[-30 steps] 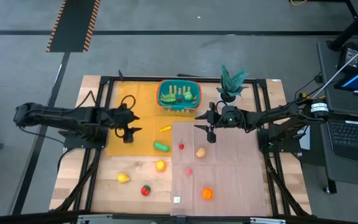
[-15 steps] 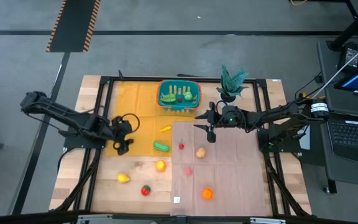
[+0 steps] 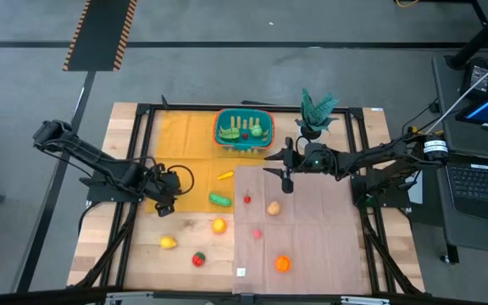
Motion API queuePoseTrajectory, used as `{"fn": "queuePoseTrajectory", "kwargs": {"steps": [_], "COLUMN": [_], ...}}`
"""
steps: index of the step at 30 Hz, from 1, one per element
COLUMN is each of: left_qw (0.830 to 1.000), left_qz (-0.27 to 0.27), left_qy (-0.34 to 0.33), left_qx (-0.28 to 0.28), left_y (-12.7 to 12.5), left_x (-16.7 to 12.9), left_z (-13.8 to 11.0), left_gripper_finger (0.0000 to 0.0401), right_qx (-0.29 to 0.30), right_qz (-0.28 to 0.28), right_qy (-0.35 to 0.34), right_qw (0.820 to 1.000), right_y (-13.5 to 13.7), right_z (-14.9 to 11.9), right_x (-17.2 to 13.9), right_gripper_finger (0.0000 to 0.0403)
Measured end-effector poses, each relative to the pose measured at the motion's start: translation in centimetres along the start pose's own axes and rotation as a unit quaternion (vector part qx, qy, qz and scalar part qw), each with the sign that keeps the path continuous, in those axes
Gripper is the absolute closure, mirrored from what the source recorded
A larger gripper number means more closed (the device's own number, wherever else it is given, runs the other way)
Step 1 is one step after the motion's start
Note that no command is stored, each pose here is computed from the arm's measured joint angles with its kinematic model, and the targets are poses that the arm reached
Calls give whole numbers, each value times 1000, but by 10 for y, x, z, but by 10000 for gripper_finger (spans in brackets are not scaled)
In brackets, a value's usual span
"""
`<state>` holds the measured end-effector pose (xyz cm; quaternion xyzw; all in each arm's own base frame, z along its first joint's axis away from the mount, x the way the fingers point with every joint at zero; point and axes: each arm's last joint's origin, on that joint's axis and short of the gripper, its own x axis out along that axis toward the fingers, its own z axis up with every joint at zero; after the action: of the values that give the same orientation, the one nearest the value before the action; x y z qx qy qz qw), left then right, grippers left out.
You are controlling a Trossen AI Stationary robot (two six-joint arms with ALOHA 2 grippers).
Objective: Pick and placing Produce into tupperware
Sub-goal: Put the blackberry into the blue basket
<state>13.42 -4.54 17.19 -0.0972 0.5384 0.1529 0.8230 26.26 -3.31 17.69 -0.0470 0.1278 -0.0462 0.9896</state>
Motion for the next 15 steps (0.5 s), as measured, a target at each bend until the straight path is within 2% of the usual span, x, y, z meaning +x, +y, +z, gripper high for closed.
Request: {"fn": "queuePoseTrajectory", "kwargs": {"steps": [11,15], "left_qw": [1000,1000], "left_qz": [-4,14], "left_qy": [-4,-18], "left_qx": [-2,14], "left_y": [-1,0], "left_x": [0,0], "left_z": [1,2], "left_gripper_finger": [154,154], "right_qx": [0,0], "right_qz": [0,0], "right_qy": [1,1], "right_qw": [1000,1000], "right_y": [0,0], "right_z": [0,0], "right_x": [0,0], "right_gripper_finger": [234,234]}}
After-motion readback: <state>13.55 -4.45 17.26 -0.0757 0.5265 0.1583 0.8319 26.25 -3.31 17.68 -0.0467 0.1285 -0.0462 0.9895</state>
